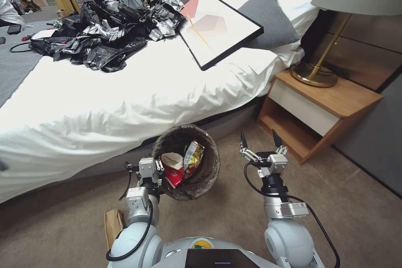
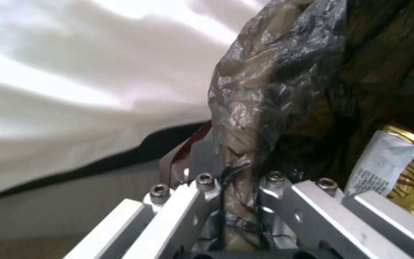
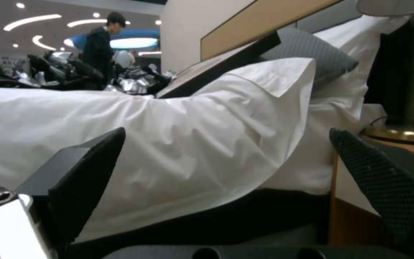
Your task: Pick up the trash bin, then pick up the garbage from the floor and place it into the trash bin.
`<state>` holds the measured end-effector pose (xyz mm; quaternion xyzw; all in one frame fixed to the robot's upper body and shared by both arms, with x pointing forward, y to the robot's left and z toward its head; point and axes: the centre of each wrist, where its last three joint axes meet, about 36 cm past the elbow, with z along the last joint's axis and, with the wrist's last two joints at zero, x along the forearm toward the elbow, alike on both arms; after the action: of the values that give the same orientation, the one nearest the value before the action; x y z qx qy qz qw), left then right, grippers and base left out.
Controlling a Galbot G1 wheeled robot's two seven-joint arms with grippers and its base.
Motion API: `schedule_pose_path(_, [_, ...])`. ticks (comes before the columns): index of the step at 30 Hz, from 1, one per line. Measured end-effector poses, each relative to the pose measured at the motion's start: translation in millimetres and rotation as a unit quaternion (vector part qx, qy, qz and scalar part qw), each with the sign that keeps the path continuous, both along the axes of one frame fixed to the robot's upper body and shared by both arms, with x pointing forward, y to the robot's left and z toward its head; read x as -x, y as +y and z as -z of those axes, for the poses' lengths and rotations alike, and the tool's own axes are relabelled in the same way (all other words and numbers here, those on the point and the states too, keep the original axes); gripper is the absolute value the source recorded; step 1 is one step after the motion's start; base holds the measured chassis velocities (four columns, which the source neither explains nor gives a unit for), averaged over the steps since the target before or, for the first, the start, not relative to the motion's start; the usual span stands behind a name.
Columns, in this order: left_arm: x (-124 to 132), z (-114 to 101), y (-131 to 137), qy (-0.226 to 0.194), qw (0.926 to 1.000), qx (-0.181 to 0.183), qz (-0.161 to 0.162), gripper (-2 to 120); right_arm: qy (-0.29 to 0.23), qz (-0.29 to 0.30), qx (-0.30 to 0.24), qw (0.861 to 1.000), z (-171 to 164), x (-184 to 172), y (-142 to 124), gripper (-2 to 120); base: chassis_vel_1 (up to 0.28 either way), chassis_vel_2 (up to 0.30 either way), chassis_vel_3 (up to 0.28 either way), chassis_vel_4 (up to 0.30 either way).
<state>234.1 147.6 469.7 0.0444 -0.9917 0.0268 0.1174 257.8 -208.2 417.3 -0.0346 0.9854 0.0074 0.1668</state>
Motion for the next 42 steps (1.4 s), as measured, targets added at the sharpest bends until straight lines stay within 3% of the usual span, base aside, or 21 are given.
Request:
schedule_pose_path(14, [0.1,0.0,-0.4,0.0,1.0,0.001,0.001,2,-0.008,0.003,-0.002,1.0,-0.9,-3.6,0.0,100,0.177,-0.197,-0.191,0.198])
schedule_pose_path(42, [0.1,-0.1,-0.5,0.0,1.0,0.001,0.001,2,-0.02,0.005,0.002,1.0,-3.7,-7.2,-1.8,100,0.005,0.023,0.024,0.008])
